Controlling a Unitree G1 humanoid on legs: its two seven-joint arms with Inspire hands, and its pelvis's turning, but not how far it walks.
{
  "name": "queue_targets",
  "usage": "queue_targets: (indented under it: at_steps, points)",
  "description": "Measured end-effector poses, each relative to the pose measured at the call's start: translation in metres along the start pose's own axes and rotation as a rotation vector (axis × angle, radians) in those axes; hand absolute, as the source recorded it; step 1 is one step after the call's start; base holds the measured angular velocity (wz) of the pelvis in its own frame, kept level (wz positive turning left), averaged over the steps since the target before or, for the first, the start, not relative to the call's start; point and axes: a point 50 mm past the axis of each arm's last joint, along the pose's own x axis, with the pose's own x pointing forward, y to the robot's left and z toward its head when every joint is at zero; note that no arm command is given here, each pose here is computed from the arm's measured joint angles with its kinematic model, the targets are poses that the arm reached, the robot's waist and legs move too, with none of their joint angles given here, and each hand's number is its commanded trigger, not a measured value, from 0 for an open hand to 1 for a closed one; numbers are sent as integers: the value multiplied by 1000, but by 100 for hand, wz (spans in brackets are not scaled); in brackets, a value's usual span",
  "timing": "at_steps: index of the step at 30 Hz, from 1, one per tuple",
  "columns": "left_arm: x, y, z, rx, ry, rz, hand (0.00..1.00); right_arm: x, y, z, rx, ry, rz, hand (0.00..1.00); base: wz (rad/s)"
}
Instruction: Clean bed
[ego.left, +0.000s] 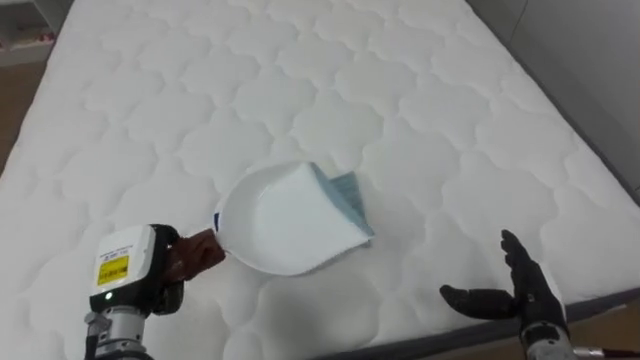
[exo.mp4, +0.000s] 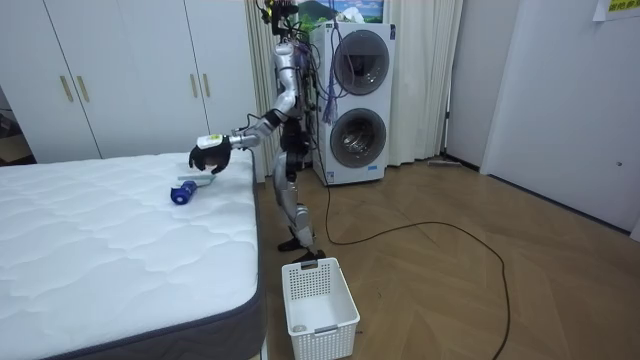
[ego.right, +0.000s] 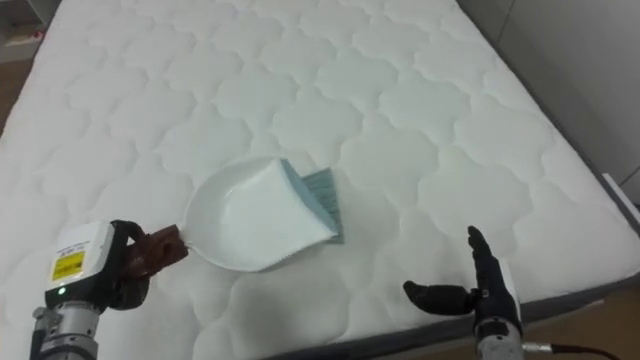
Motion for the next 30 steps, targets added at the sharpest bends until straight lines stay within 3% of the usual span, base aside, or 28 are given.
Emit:
queue_targets:
  at_steps: [11, 20, 26, 30]
  points:
    - [-1, -2, 3, -32, 3, 2, 0, -1, 0, -6, 23, 33, 3, 0, 0]
    - [-6, -8, -4, -69, 86, -10, 0, -2, -3, -12, 18, 65, -12, 0, 0]
    - [-19, -10, -22, -101, 190, -6, 0, -6, -21, -36, 35, 182, -115, 0, 0]
    - [-35, -21, -39, -182, 349, 11, 0, -12, -33, -54, 70, 268, -215, 0, -7]
